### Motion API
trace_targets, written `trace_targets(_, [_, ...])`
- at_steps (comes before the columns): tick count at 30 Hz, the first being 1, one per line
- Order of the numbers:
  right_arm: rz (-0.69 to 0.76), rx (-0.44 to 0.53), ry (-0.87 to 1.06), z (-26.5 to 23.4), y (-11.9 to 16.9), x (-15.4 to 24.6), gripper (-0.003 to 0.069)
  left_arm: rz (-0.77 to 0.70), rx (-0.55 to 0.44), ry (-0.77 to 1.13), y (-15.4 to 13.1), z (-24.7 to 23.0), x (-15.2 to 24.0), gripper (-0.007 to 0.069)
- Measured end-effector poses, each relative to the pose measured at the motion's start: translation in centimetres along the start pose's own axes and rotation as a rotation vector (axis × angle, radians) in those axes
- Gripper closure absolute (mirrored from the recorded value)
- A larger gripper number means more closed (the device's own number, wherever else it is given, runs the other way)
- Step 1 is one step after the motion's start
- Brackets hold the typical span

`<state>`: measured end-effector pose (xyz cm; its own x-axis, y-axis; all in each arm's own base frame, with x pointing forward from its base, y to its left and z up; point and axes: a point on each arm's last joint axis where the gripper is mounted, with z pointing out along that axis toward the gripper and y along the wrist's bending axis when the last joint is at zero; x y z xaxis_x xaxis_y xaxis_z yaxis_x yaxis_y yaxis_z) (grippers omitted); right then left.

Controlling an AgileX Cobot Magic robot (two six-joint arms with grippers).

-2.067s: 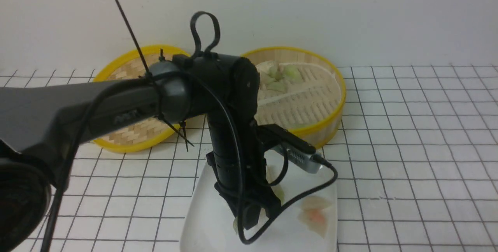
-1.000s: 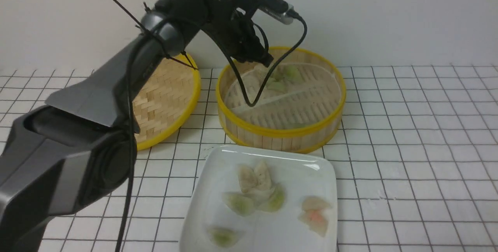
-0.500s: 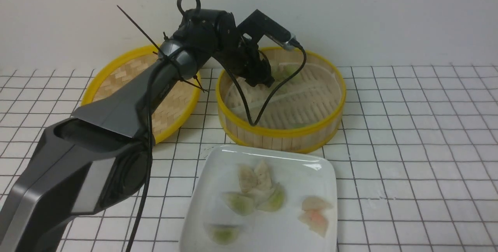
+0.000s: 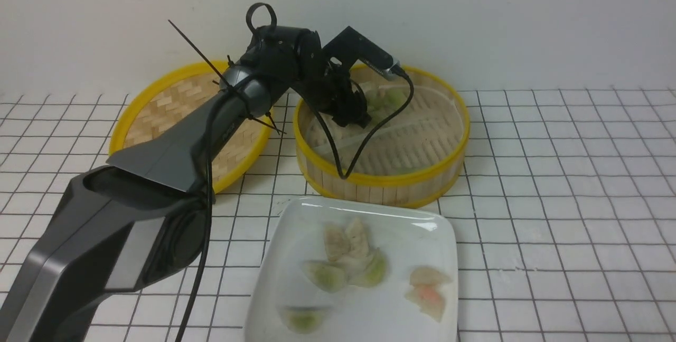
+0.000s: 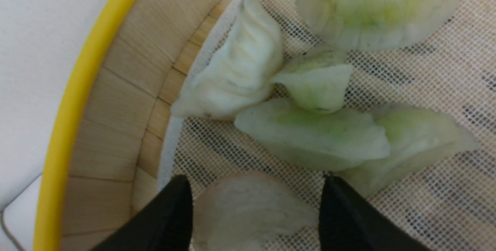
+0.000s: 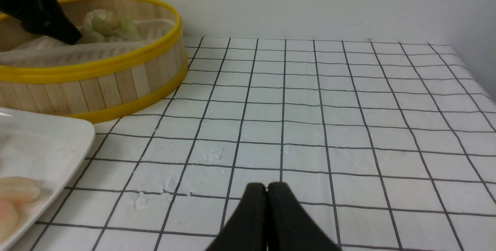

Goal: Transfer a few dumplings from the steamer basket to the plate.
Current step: Use the left arm to grab a dumpling from the steamer, then use the left arm to put the dumpling into the plate

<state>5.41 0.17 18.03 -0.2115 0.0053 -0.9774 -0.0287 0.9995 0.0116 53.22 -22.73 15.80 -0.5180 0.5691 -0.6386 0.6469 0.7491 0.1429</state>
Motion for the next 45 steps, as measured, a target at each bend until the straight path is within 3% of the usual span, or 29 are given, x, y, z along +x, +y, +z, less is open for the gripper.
trace_targets(12, [0.0,0.0,0.0,0.0,0.0,0.0,0.0673,-0.039,0.041,0.074,-0.1,-2.8,-0.9,0.0258])
trace_targets(24, [0.0,0.0,0.0,0.0,0.0,0.0,0.0673,-0.013,0.044,0.027,0.2,-14.2,-5.9,0.0263])
trace_targets(31, [0.0,0.0,0.0,0.0,0.0,0.0,0.0673,-0.154,0.053,-0.076,-0.5,-23.1,-8.2,0.0263])
trace_targets(35, [0.0,0.0,0.0,0.0,0.0,0.0,0.0673,-0.17,0.096,0.014,-2.6,-26.0,-6.4,0.0263])
trace_targets(38, [0.0,0.0,0.0,0.0,0.0,0.0,0.0673,-0.161,0.161,0.163,-5.7,-27.5,-2.6,0.0265])
trace_targets(44, [0.0,0.0,0.0,0.0,0.0,0.0,0.0673,-0.134,0.323,0.507,-13.0,-23.3,6.9,0.0265])
trace_targets(45, [0.0,0.0,0.0,0.0,0.0,0.0,0.0673,-0.131,0.324,0.502,-13.3,-23.0,7.1,0.0265])
